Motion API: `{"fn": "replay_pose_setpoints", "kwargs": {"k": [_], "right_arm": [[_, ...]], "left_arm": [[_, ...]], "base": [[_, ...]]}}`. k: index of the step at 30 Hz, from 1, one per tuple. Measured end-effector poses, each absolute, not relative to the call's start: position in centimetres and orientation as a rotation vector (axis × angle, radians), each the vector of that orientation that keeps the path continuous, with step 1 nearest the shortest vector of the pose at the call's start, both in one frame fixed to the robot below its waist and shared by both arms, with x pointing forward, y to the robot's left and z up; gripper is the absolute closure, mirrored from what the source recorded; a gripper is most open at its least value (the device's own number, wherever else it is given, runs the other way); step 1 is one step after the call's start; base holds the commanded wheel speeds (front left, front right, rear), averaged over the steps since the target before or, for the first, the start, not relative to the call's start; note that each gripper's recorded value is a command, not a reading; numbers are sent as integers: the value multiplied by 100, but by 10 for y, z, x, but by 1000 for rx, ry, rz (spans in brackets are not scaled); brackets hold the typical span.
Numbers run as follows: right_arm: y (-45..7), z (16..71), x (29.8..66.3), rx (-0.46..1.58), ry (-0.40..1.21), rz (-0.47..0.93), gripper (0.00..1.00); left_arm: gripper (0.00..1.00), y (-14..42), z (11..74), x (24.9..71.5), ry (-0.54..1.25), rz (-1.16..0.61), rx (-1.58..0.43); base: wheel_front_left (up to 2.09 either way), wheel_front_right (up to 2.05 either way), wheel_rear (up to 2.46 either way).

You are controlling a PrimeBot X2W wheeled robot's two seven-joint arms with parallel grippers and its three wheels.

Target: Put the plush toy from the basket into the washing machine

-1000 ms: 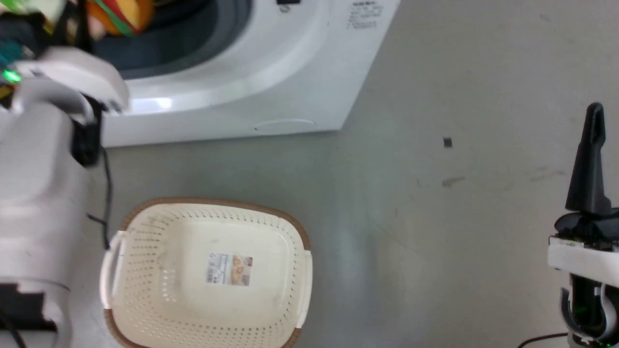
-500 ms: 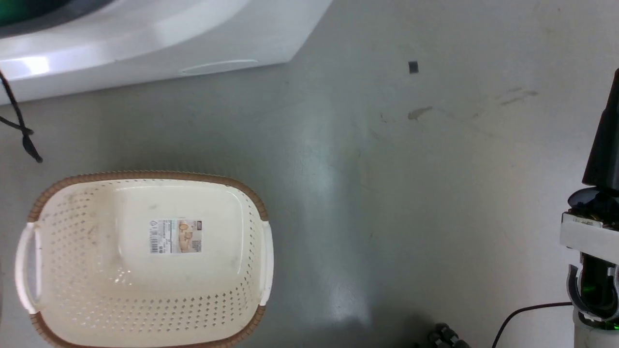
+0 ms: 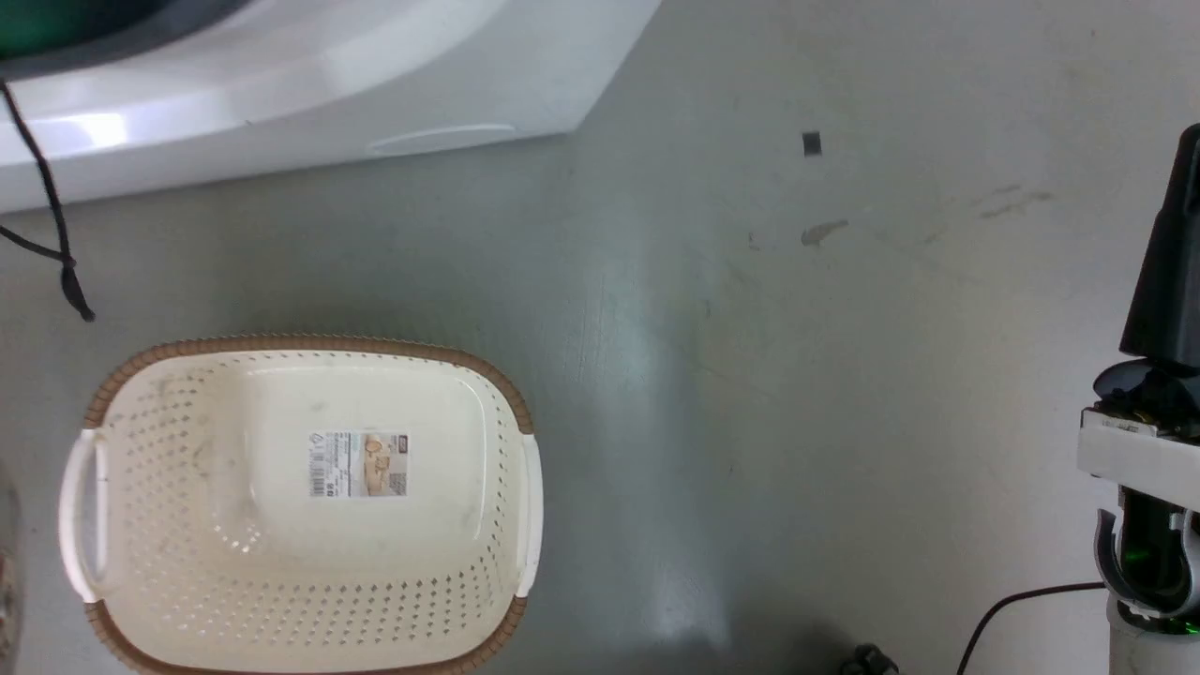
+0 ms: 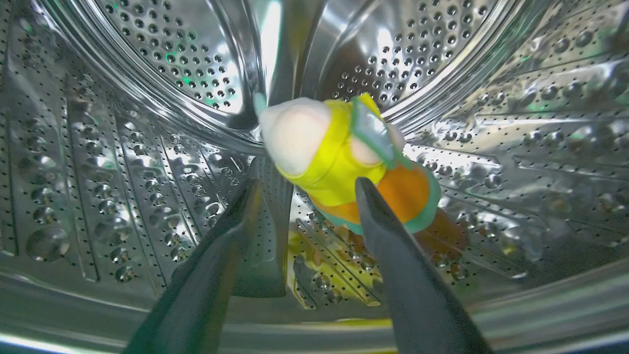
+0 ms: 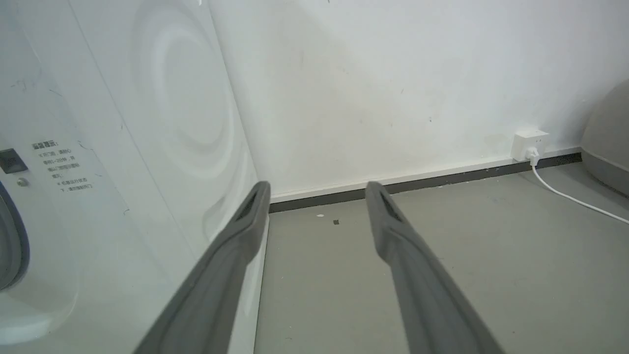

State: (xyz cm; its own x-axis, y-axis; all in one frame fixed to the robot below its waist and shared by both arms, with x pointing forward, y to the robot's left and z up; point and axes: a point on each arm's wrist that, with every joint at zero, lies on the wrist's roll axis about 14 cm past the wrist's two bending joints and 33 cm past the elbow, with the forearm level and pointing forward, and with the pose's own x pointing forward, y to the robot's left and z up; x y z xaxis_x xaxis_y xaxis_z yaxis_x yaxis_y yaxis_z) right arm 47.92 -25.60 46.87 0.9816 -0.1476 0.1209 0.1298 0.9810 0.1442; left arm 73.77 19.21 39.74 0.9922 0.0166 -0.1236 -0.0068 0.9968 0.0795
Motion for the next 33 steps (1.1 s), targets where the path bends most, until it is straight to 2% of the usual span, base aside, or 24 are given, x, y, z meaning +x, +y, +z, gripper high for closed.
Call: {"fn": "replay_pose_setpoints", "kwargs": {"k": [11,20,33], "right_arm": [[-242,511,464,141,-209,-100,0],[-231,534,440,137,-236,-76,0],[-210,560,391,153,-269,-18,0]], "left_arm": [[0,177,451,669,25,-44,97],[0,172,492,585,-61,-48,78],[0,180,507,455,-68,-37,115]], "base": [[0,0,0],[0,0,0],[0,0,0]]}}
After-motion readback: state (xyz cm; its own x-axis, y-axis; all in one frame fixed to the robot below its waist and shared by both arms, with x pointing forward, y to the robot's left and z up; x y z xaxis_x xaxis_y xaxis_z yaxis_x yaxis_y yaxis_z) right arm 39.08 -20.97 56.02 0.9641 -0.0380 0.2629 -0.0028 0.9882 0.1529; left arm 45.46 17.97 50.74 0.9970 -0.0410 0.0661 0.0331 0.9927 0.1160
